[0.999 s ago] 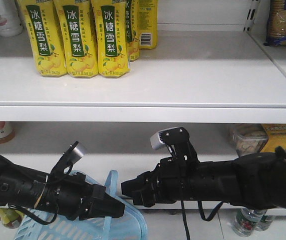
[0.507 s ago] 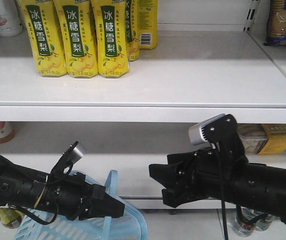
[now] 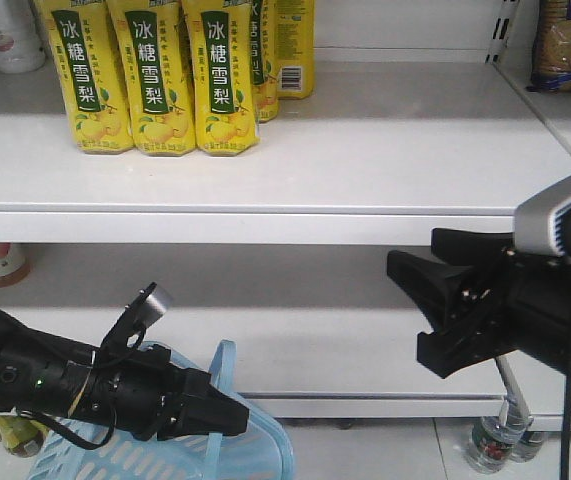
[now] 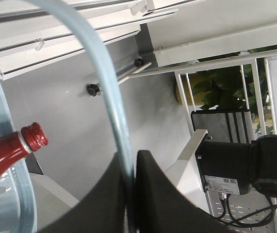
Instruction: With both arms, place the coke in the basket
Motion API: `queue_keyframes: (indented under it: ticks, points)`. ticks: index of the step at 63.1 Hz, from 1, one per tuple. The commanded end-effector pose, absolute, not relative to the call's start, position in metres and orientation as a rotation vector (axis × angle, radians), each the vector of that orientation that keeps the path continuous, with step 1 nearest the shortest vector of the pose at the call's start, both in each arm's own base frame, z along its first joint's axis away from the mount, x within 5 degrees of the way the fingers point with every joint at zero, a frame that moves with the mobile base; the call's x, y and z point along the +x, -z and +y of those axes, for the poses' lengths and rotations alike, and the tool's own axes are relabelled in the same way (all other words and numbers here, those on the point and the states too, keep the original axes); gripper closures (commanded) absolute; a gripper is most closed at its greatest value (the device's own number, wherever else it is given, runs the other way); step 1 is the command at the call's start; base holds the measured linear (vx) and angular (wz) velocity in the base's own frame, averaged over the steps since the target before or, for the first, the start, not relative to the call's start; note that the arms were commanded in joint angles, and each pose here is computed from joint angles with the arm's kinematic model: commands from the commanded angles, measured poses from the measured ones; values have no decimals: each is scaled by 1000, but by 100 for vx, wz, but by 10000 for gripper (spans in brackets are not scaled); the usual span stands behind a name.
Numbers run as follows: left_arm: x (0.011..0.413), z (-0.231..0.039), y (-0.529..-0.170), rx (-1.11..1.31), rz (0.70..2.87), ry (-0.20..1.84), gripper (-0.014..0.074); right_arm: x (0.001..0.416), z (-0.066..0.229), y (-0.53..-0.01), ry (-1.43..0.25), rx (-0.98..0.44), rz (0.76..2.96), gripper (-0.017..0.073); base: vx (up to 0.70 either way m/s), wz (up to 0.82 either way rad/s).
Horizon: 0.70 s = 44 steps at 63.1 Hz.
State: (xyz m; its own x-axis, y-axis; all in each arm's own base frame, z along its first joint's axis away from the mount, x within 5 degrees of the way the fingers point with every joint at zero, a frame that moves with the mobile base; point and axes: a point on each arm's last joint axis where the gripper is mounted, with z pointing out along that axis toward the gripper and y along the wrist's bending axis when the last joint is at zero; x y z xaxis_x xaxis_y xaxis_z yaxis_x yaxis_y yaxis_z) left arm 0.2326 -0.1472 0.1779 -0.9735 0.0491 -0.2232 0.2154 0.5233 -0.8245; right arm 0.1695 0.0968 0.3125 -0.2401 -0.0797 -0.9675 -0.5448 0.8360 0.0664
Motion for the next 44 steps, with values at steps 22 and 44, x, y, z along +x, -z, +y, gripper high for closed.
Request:
queue_keyframes:
  ticks: [22,44]
  points:
    - [239,-151,-204,199,2447,1514,599,148,57,-348,-339,-376,1643,175,0,0]
    - [239,-151,-204,199,2447,1514,599,140,31,-335,-249,-307,1835,175,0,0]
